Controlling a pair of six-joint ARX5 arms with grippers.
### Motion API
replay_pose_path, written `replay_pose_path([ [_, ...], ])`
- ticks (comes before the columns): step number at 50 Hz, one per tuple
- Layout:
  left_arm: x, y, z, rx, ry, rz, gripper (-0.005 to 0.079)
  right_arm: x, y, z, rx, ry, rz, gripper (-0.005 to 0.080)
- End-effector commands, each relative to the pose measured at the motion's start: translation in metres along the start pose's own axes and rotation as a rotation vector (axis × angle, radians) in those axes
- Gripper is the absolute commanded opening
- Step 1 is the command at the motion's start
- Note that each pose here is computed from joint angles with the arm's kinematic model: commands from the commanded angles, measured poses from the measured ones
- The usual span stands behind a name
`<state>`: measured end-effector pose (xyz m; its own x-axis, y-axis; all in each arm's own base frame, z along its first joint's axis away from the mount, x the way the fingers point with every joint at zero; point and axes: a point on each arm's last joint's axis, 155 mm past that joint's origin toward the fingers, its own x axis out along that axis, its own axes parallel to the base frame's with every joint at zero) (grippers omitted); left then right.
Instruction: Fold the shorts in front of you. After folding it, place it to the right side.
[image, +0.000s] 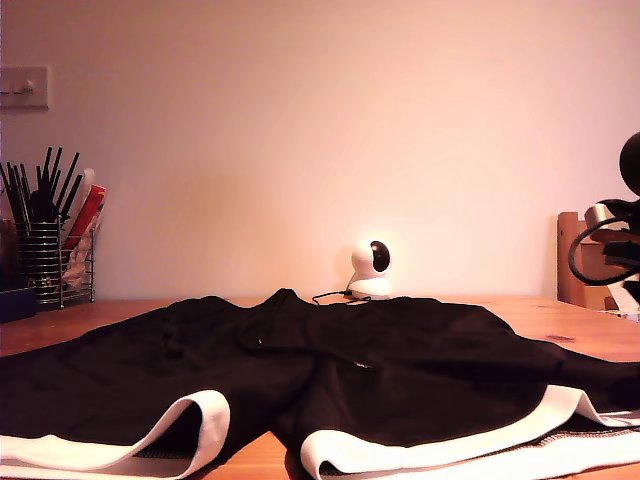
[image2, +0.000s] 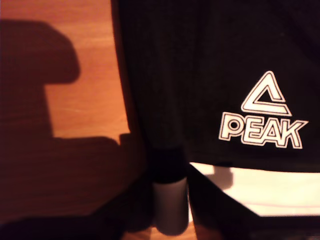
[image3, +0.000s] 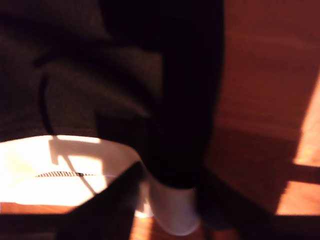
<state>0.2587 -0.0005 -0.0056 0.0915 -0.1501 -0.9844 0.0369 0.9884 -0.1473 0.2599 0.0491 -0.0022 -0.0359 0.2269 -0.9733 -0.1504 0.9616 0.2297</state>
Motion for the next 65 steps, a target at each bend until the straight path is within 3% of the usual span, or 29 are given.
replay_pose_path([
  [1, 0.009, -0.004, -0.013, -0.002, 0.053, -0.021, 0.004, 0.011, 0.002, -0.015, 0.014, 0.064, 0.015, -0.0011],
  [4, 0.009, -0.006, -0.017, -0.005, 0.068, -0.033, -0.003, 0.011, 0.002, -0.018, 0.02, 0.078, 0.017, -0.0011],
  [20, 0.005, -0.016, -0.046, -0.006, 0.189, -0.052, -0.0021, 0.0, 0.009, -0.026, 0.019, 0.137, 0.008, -0.0011],
  [42, -0.012, -0.035, -0.1, 0.062, 0.43, -0.03, -0.0021, -0.018, 0.024, -0.07, -0.082, 0.322, -0.101, -0.0011],
  [51, -0.019, -0.043, -0.117, 0.104, 0.507, -0.021, -0.0021, -0.036, 0.028, -0.08, -0.1, 0.31, -0.12, -0.0011],
  [65, -0.044, -0.06, -0.12, 0.172, 0.566, 0.001, -0.0021, -0.064, 0.035, -0.083, -0.127, 0.195, -0.131, -0.0011],
])
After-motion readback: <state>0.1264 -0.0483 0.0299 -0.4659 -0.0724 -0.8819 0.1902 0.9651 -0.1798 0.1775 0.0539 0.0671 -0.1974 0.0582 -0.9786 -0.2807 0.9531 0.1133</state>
